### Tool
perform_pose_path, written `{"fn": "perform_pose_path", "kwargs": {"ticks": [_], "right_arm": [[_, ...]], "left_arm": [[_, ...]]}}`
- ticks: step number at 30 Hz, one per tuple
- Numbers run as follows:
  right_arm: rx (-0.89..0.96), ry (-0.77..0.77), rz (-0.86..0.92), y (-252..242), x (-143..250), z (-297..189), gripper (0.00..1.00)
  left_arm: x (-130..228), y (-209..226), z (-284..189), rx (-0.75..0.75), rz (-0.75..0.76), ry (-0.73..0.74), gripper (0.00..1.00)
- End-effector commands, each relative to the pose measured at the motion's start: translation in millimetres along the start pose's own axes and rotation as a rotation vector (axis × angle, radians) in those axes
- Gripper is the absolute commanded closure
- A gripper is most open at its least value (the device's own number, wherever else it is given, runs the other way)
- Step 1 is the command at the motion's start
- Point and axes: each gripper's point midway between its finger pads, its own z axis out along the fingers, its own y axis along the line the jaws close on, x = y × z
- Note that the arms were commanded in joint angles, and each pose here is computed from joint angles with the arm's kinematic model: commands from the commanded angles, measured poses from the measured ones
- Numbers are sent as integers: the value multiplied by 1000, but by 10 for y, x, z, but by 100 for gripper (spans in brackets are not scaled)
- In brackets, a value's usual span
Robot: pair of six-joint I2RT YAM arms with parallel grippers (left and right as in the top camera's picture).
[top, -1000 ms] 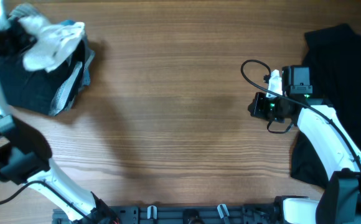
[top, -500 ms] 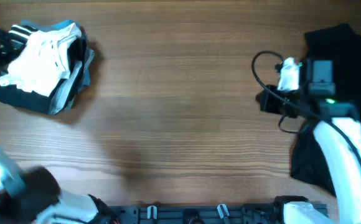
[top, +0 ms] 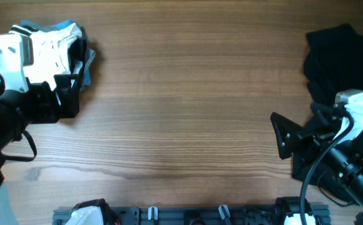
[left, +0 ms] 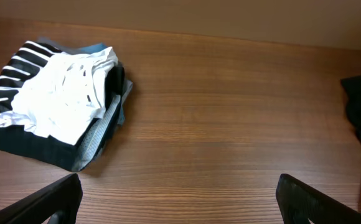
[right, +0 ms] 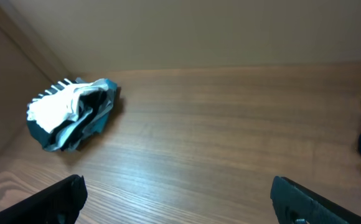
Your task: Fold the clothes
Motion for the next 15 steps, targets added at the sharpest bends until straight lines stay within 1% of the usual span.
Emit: {"fn": "perform_pose_path", "kwargs": {"ticks": [1, 2, 4, 5, 7, 8, 9, 10, 12, 14, 15], "right_arm": [[-11, 12, 51, 19, 25, 2, 0], [7, 28, 39, -15, 66, 5, 0], [111, 43, 34, -196, 119, -7, 0], [189, 9, 4, -343, 61, 9, 0], [185, -111, -173, -357, -121, 83, 0], [176, -164, -226, -362, -137, 135, 0], [176, -217, -256, -404, -67, 209, 0], [173, -232, -254, -478, 153, 319, 0], [152, -209, -200, -641, 791, 577, 0], [147, -219, -172, -760, 1192, 730, 0], [144, -237, -163, -800, 1321, 783, 0]], "left_arm": [[-3, 6, -19, -10, -7, -6, 0], [-3, 6, -19, -10, -7, -6, 0], [-3, 6, -19, -10, -8, -6, 0], [-3, 6, -19, -10, -7, -6, 0], [-3, 6, -19, -10, -7, -6, 0], [-3, 6, -19, -10, -7, -6, 0], [-3, 6, -19, -10, -7, -6, 0], [-3, 6, -19, -10, -7, -6, 0], [-3, 6, -19, -10, -7, -6, 0], [-3, 6, -19, -10, -7, -6, 0], [-3, 6, -19, -10, -7, -6, 0]]}}
